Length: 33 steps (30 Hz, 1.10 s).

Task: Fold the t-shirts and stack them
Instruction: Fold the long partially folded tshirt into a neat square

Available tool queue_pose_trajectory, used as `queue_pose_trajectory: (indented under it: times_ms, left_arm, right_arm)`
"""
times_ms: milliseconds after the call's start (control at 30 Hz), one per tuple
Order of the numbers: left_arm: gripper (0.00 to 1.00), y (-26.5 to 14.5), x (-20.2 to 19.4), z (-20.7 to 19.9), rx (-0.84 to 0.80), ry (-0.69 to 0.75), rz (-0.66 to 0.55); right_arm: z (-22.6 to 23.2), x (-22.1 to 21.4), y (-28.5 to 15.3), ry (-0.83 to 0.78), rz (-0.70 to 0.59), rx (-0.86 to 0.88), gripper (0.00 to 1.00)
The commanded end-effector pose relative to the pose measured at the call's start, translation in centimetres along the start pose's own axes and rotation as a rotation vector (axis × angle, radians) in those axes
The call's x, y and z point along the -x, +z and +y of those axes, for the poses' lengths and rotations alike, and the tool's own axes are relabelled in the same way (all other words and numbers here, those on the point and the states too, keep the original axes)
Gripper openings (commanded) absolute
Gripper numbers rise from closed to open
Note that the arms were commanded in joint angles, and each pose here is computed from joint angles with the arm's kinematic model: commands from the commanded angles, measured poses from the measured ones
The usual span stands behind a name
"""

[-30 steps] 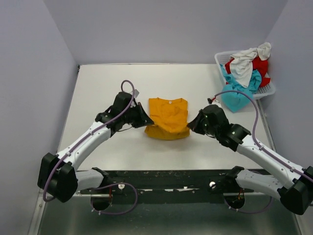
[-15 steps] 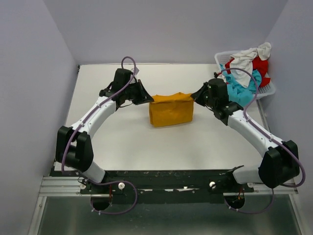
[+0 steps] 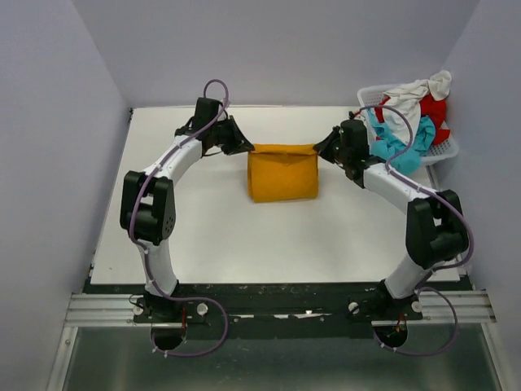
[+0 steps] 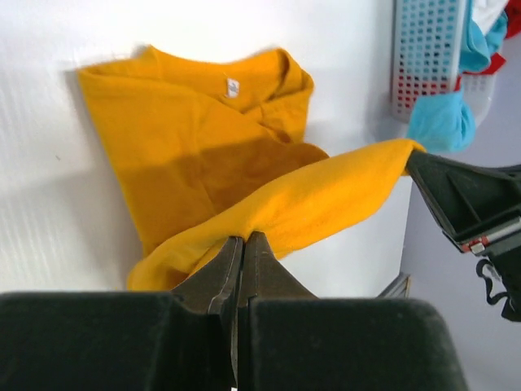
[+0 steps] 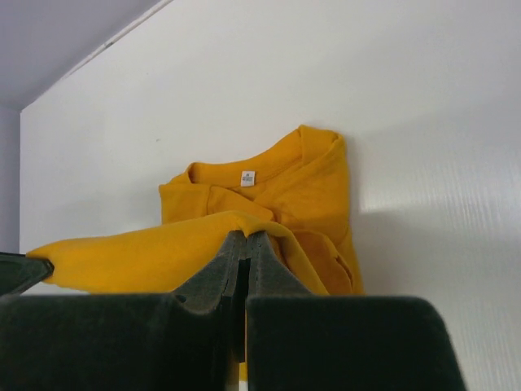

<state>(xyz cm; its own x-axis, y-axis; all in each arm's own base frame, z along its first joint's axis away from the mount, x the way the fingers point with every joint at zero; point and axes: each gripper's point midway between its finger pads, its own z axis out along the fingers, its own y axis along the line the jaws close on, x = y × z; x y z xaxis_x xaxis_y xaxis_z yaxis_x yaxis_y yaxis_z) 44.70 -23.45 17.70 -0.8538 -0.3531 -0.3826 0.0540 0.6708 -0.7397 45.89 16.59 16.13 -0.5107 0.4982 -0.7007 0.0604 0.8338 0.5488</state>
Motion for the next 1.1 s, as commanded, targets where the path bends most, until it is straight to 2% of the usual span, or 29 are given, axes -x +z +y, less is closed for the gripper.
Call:
queue_pose_trajectory:
  times_ms: [0, 200, 267, 333, 400, 467, 600, 700, 800, 933, 1067]
  left_arm:
    - [0.00, 2.3, 4.2, 0.9, -0.024, -0.008, -0.038]
    - [0.02, 6.7, 5.6, 2.9, -0.016, -0.076, 0.037]
    - [0.11, 7.3, 6.2, 3.2, -0.007, -0.078, 0.033]
    - [0.32, 7.4, 7.4, 3.2, 0.002, -0.073, 0.011]
    - [0.56, 6.7, 9.0, 2.2, 0.000, -0.064, -0.016]
    - [0.97, 5.4, 10.1, 0.6, -0.020, -0.034, -0.043]
    - [0.99, 2.9, 10.0, -2.7, -0.058, 0.051, -0.083]
    - [0.98, 2.8, 8.1, -3.9, -0.092, 0.086, -0.069]
    - [0.99, 4.6, 6.3, -3.2, -0.078, 0.061, -0.009]
    - [0.98, 7.3, 3.2, -1.8, -0.072, 0.017, 0.107]
    - [0.98, 8.7, 0.3, 0.4, -0.038, -0.025, 0.166]
  right_arm:
    - [0.2, 2.0, 3.5, 0.007, -0.066, 0.026, 0.01]
    - [-2.7, 0.4, 8.7, -0.010, -0.060, -0.048, 0.02]
    - [-2.8, 0.5, 10.1, -0.022, -0.064, -0.050, 0.17]
    - [-2.6, 1.2, 11.3, -0.048, -0.065, -0.044, 0.53]
    - [-1.8, 1.9, 12.0, -0.073, -0.046, -0.035, 0.60]
    - [-1.0, 3.0, 11.6, -0.080, -0.050, -0.031, 0.69]
    - [1.0, 3.1, 8.9, -0.061, -0.027, 0.050, 1.00]
    - [3.4, 0.9, 7.1, -0.029, 0.060, 0.214, 1.00]
    - [4.7, -1.5, 7.0, 0.041, 0.140, 0.334, 1.00]
    - [4.4, -2.4, 9.6, 0.087, 0.175, 0.328, 1.00]
    - [1.6, -2.9, 13.5, 0.073, 0.138, 0.204, 1.00]
